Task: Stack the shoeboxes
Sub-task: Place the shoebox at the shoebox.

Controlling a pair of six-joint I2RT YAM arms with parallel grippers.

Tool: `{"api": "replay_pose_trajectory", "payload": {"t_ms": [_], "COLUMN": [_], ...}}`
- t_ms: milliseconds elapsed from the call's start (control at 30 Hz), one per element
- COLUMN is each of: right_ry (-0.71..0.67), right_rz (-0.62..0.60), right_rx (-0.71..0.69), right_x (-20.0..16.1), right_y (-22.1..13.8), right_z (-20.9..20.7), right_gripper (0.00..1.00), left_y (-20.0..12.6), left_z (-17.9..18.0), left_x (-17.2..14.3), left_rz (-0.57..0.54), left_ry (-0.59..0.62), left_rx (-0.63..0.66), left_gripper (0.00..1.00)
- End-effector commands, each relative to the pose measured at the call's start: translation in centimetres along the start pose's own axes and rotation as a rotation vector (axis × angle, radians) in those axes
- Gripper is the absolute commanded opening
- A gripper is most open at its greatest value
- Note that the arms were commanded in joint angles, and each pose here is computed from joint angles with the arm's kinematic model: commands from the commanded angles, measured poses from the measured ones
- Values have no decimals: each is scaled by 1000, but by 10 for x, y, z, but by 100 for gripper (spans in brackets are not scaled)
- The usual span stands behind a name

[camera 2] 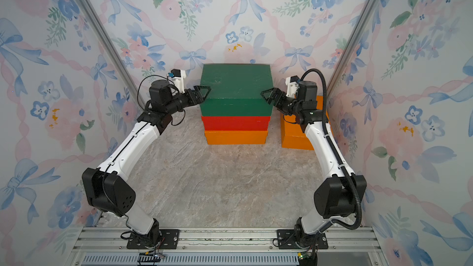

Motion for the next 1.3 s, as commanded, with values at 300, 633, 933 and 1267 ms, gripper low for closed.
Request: {"api": "replay_pose_trajectory", "payload": {"t_ms": [300, 633, 933, 1267], "right_ry": [-42, -46, -34, -8], "right_rz": [-3, -9, -7, -9], "right_rx": [58, 59, 32, -11], "right_x": [-1, 0, -1, 4], "right_y": [-1, -4, -4, -1], "right_z": [21, 23, 17, -2], "right_gripper": [97, 97, 97, 97], "left_y": [6, 1, -2, -7], "left_z": [-5, -7, 5, 13], "left_x": [9, 8, 9, 12], "left_rz": [-5, -8, -23, -38], "left_ry": [0, 4, -3, 1], "left_rx": [-40, -39, 4, 31], "left_gripper": [97, 97, 98, 98]}}
Point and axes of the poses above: each gripper's point midway between its finger pads, its own y axis out along the fingers, its own z axis along the line the jaws close on, x = y × z, the point moved 6 cm from there along -y, back along the fingers, and after that the axes turned 4 degrees about -y, right-handed, at the moved point
